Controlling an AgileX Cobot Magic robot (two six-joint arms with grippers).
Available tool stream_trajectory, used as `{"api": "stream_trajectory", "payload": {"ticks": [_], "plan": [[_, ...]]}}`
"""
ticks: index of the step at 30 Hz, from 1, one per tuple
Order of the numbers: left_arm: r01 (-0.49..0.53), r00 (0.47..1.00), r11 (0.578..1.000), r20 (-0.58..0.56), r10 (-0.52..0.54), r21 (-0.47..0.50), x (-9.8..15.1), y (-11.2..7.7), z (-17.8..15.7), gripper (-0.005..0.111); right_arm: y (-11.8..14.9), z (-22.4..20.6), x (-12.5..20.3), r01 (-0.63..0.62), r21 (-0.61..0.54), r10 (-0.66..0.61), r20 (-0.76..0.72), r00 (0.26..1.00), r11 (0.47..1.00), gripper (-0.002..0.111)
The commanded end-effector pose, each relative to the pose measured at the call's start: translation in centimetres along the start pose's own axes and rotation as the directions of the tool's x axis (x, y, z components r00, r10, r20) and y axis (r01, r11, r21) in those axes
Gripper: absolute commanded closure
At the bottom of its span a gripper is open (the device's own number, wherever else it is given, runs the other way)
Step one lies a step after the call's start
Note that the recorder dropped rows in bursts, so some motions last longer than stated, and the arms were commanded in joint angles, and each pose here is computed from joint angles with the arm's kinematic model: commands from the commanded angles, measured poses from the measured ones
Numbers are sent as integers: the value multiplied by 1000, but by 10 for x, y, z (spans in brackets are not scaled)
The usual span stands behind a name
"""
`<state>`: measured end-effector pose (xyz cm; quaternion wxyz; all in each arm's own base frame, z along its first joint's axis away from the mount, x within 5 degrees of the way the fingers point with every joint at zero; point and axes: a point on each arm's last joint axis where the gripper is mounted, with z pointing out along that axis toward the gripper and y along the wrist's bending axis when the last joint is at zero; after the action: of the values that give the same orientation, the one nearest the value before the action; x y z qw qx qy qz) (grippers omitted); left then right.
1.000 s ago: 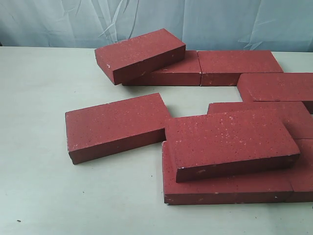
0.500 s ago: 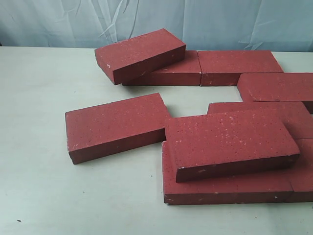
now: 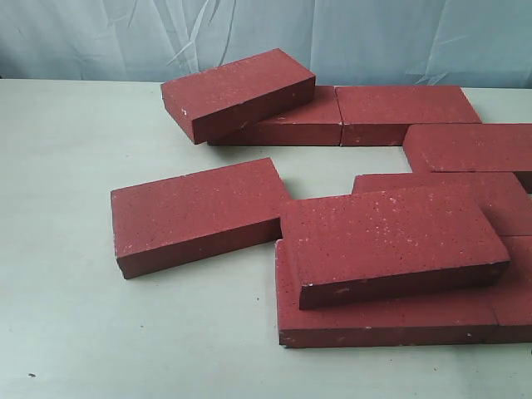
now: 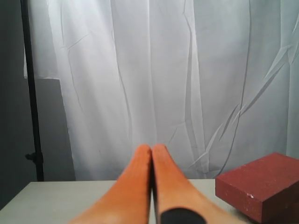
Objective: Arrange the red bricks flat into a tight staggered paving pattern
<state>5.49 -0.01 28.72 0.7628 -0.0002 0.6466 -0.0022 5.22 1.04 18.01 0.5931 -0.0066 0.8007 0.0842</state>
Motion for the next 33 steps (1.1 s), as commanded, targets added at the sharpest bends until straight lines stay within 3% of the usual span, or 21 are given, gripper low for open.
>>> {"api": "stream_trajectory", "payload": {"ticks": [1, 6, 10, 12, 14, 15, 17, 22, 25, 28, 33], "plan": [[19, 992, 1000, -122, -19, -2, -11, 0, 5, 107, 0, 0, -1, 2, 7, -2, 13, 1000, 1000, 109], [18, 968, 1000, -251, -19, -4, -28, 0, 20, 107, 0, 0, -1, 2, 7, -2, 13, 1000, 1000, 109], [58, 862, 998, -505, -55, -9, -30, -2, 45, 107, 0, 0, -1, 2, 7, -2, 13, 1000, 1000, 109], [69, 772, 998, -633, -63, -15, -23, -3, 60, 107, 0, 0, -1, -2, 5, 2, 13, 1000, 1000, 109], [83, 640, 996, -766, -65, -16, -13, -5, 80, 107, 0, 0, -1, -2, 5, 2, 13, 1000, 1000, 109], [76, 611, 997, -790, -50, -4, -10, -6, 84, 107, 0, 0, -1, -2, 5, 2, 13, 1000, 1000, 109], [74, 467, 997, -884, -25, 10, 3, -7, 99, 107, 0, 0, -1, -2, 5, 2, 13, 1000, 1000, 109], [101, 299, 995, -953, -36, -6, 27, -9, 129, 107, 0, 0, -1, -2, 6, 2, 17, 1000, 1000, 109], [146, 246, 989, -969, -7, 30, 39, -18, 139, 107, 0, 0, -1, -2, 6, 2, 17, 1000, 1000, 109], [169, 233, 982, -971, 49, 90, 52, -34, 148, 107, 0, 0, -1, -2, 6, 2, 17, 1000, 1000, 109], [217, 207, 953, -964, 167, 211, 70, -75, 161, 107, 0, 0, -1, -2, 6, 2, 17, 1000, 1000, 109]]}}
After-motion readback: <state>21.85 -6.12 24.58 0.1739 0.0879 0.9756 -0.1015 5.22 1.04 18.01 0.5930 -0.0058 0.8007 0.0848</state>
